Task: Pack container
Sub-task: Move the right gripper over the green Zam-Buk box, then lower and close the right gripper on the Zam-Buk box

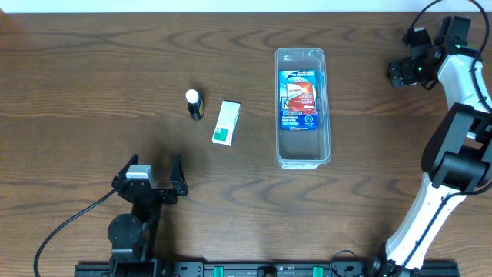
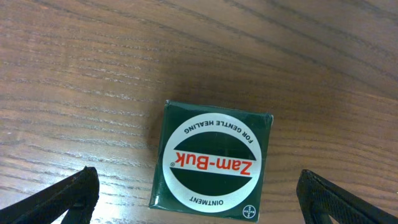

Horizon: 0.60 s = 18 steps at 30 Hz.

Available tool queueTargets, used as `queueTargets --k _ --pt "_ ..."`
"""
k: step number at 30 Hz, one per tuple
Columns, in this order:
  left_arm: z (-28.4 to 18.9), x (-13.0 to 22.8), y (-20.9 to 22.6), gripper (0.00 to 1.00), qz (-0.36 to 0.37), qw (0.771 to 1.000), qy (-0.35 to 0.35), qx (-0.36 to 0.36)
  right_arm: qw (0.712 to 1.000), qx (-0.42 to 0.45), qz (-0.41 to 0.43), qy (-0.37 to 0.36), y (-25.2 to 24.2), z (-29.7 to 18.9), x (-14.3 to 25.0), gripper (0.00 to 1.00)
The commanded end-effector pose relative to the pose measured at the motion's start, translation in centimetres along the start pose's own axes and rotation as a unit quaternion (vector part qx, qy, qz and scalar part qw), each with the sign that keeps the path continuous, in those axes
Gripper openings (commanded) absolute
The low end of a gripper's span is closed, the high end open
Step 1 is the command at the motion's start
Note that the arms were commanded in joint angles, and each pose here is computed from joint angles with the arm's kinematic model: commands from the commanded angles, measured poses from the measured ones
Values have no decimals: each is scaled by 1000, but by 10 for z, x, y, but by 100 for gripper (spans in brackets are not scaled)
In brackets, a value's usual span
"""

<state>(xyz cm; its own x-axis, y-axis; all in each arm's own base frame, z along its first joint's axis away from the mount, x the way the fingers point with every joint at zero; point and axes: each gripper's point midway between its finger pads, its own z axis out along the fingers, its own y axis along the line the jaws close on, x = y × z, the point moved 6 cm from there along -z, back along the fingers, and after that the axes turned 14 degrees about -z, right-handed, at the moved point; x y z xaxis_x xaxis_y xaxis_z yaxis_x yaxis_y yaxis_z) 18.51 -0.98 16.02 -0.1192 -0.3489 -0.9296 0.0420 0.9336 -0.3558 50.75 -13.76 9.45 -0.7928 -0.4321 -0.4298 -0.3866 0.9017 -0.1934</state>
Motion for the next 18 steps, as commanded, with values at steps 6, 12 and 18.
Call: queueTargets --k 6,12,18 --pt "1 12 3 98 5 1000 23 -3 1000 -8 15 -3 0 13 5 99" --pt "1 12 3 98 5 1000 23 -3 1000 -14 23 5 2 25 11 99" --pt "1 12 3 98 5 1000 23 -3 999 -10 35 1 -1 27 12 99"
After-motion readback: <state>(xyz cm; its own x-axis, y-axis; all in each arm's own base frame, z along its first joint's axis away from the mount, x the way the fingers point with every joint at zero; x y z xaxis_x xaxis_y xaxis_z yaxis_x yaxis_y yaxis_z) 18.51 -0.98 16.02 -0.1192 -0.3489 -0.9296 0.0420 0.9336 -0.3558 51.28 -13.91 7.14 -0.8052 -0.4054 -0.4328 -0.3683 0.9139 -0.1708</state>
